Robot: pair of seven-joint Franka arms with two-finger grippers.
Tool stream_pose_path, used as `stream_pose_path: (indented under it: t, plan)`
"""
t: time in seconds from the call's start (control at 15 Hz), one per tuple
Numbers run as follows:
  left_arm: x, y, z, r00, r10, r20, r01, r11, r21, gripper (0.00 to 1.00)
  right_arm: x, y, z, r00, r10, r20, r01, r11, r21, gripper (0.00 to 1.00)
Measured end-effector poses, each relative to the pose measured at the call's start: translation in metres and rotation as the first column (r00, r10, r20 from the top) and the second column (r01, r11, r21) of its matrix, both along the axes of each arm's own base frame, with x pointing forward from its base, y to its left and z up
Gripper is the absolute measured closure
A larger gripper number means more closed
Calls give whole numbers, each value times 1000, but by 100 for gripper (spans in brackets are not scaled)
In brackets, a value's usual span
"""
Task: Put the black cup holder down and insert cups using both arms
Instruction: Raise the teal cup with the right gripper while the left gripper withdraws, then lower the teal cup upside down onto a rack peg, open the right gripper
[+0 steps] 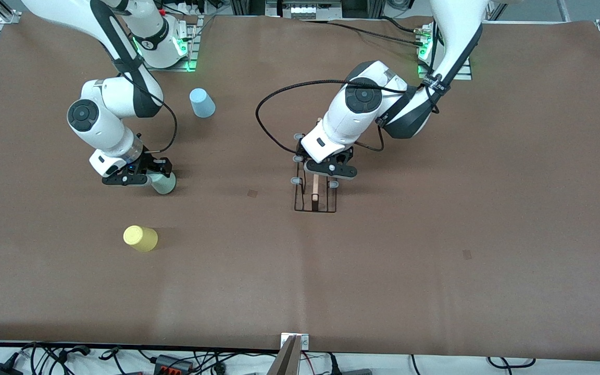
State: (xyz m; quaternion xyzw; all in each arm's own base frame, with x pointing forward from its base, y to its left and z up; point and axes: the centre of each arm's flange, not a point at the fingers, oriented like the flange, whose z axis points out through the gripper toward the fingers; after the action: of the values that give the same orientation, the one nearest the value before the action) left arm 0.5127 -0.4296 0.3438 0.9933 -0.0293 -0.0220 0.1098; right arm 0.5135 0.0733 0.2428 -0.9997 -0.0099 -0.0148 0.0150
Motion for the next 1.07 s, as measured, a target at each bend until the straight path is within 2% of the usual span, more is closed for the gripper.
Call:
stream_pose_path:
  t: [0.07,0.2,0.47,0.6,0.74,0.87,1.07]
  plan:
    - [2,5,11,1000,2,-7,-2,1000,15,1,4,1,17,1000,-9,-13,9,1000,0,34]
    - [7,26,39,1000,18,-20,-17,999,51,0,10,9,59,998,-56,-37,56,998,-1,34]
    - [31,105,96,998,66,-8,-64,985,161,0,-1,80,128,984,-179,-13,179,984,16,34]
    - [48,152,116,1000,5,-12,-2,973,230,0,-14,133,153,970,-243,-23,244,970,18,34]
    - [67,205,139,996,-71,-55,83,964,254,0,-29,194,178,946,-322,-25,323,946,34,34]
    - [85,269,164,985,-147,-86,164,956,244,0,-50,251,196,919,-392,-26,393,917,67,34]
    - [98,365,193,967,-226,-116,246,946,212,0,-77,315,204,873,-484,-63,488,868,96,34]
